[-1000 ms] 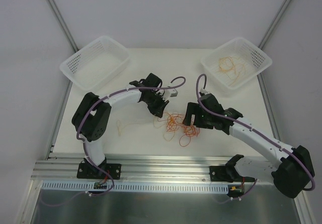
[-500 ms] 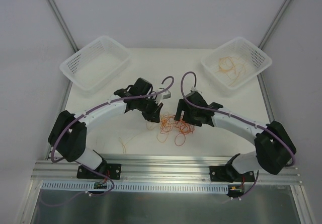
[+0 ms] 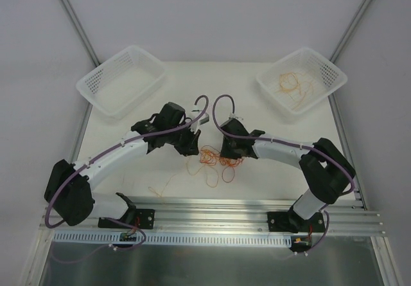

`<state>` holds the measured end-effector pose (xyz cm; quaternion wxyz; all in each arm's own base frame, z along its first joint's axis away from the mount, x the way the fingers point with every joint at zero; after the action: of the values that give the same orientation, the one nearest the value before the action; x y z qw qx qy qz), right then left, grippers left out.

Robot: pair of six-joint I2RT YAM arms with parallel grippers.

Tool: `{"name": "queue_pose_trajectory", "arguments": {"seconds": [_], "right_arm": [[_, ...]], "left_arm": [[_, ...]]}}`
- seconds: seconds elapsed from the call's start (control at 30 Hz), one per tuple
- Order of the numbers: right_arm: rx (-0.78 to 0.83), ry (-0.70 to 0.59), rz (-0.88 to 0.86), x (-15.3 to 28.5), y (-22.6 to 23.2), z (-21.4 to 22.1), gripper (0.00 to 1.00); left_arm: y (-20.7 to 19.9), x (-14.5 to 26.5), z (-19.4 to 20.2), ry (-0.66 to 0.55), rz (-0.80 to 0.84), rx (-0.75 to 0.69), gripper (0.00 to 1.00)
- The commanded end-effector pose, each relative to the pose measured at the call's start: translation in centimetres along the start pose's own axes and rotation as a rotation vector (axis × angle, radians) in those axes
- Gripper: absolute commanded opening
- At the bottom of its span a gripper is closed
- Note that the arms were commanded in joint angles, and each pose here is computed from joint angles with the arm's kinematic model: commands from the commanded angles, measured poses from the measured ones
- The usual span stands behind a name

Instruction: Untangle the cables

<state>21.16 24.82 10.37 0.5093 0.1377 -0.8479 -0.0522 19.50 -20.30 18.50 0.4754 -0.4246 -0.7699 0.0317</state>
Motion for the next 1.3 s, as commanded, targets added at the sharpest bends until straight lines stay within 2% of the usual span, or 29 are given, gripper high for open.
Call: {"name": "queue_pose_trajectory", "arguments": {"seconds": [0.0,0.03,0.1,0.27,0.4,0.5,0.53,0.63,0.73,0.83,0.9,1.0,1.1,1.13,1.27], "right_arm": [[0.018,-0.021,0.1,0.1,-1.6,0.5,0.21],[0.025,-0.027,0.136,0.2,-2.2,0.6,0.09],[0.031,-0.028,0.181,0.9,-3.2,0.8,0.01],[0.025,-0.06,0.289,2.7,-6.3,1.0,0.01],[-0.024,-0.066,0.371,4.3,-9.5,1.2,0.01],[-0.1,-0.077,0.397,5.6,-11.7,1.1,0.01],[-0.114,-0.102,0.386,6.5,-12.1,0.7,0.01],[-0.155,-0.148,0.39,8.4,-13.3,-0.1,0.01],[-0.121,-0.183,0.386,10.1,-13.2,-1.5,0.01],[-0.107,-0.166,0.433,10.9,-13.7,-2.0,0.01],[-0.081,-0.152,0.416,10.8,-13.6,-2.3,0.01],[-0.056,-0.131,0.307,10.2,-12.2,-2.6,0.05],[-0.013,-0.134,0.224,9.9,-10.8,-3.0,0.16],[0.02,-0.12,0.197,9.7,-10.3,-3.0,0.24],[0.148,-0.117,0.149,10.5,-8.2,-3.6,0.43]], "left_arm": [[-0.5,2.2,-1.0,-0.132,-0.065,0.035,0.0],[-0.5,2.7,-1.2,-0.153,-0.078,0.046,0.0],[-0.4,4.3,-1.6,-0.223,-0.119,0.096,0.0],[1.5,9.8,-3.0,-0.413,-0.214,0.256,0.0],[1.7,14.7,-4.3,-0.549,-0.335,0.285,0.0],[2.5,17.3,-4.6,-0.595,-0.503,0.331,0.0],[3.2,18.1,-4.3,-0.605,-0.608,0.359,0.0],[3.8,20.4,-4.6,-0.661,-0.718,0.399,0.0],[3.5,21.6,-5.4,-0.7,-0.724,0.396,0.0],[3.4,22.9,-6.1,-0.743,-0.753,0.418,0.0],[2.7,23.2,-6.8,-0.754,-0.698,0.396,0.0],[1.6,22.7,-7.5,-0.727,-0.566,0.359,0.0],[0.6,21.7,-7.8,-0.678,-0.429,0.332,0.0],[0.4,21.6,-7.7,-0.668,-0.404,0.323,0.0],[-0.3,20.8,-7.5,-0.611,-0.3,0.262,0.0]]}}
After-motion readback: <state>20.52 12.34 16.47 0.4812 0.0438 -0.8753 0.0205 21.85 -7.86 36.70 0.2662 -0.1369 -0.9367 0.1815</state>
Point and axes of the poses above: each gripper's point midway between its finger pads, its own x axis back along the fingers, its own y axis along the line the jaws close on, z = x × y, the point moved 8 cm from there along x, back along the fingers, and after that the axes turned 12 degrees about x, right-handed, at the moved point
